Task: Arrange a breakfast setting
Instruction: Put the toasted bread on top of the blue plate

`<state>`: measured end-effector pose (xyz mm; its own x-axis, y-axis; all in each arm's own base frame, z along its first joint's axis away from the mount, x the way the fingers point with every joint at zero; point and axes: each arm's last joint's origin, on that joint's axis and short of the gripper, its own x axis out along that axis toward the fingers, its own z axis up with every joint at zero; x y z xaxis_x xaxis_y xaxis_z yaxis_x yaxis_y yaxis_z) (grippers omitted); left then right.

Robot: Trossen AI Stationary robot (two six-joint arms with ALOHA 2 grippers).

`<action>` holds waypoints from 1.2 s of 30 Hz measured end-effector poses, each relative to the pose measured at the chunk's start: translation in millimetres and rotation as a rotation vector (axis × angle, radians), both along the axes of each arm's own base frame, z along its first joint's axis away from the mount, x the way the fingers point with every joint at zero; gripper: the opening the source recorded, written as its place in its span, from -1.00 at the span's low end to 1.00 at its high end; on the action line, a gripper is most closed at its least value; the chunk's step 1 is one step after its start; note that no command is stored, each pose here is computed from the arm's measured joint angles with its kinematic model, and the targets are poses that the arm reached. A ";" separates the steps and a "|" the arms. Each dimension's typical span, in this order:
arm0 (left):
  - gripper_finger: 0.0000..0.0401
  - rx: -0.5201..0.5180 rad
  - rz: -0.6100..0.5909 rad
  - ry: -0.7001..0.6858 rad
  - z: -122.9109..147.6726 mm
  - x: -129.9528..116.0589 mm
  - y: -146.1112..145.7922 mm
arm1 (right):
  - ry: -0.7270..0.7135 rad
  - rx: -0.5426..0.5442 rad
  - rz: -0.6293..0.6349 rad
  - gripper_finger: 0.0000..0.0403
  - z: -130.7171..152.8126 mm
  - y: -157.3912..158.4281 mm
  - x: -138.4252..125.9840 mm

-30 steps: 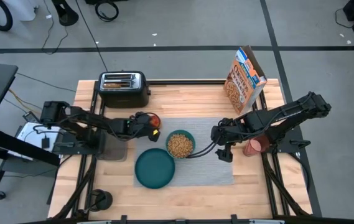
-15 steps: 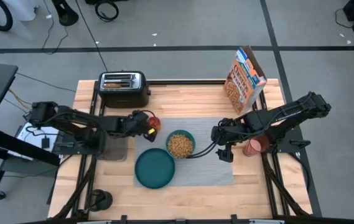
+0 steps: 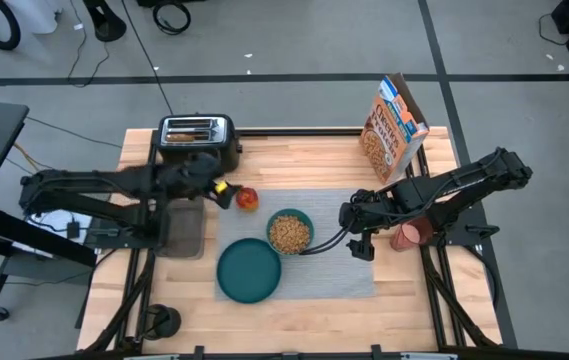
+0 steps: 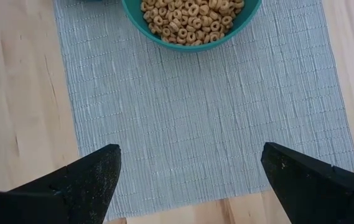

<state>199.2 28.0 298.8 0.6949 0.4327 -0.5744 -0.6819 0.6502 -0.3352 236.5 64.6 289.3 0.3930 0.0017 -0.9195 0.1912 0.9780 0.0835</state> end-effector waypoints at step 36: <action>0.94 0.097 -0.415 0.928 57.2 -72.9 139.1 | -0.086 0.147 0.021 0.80 6.1 46.6 -9.0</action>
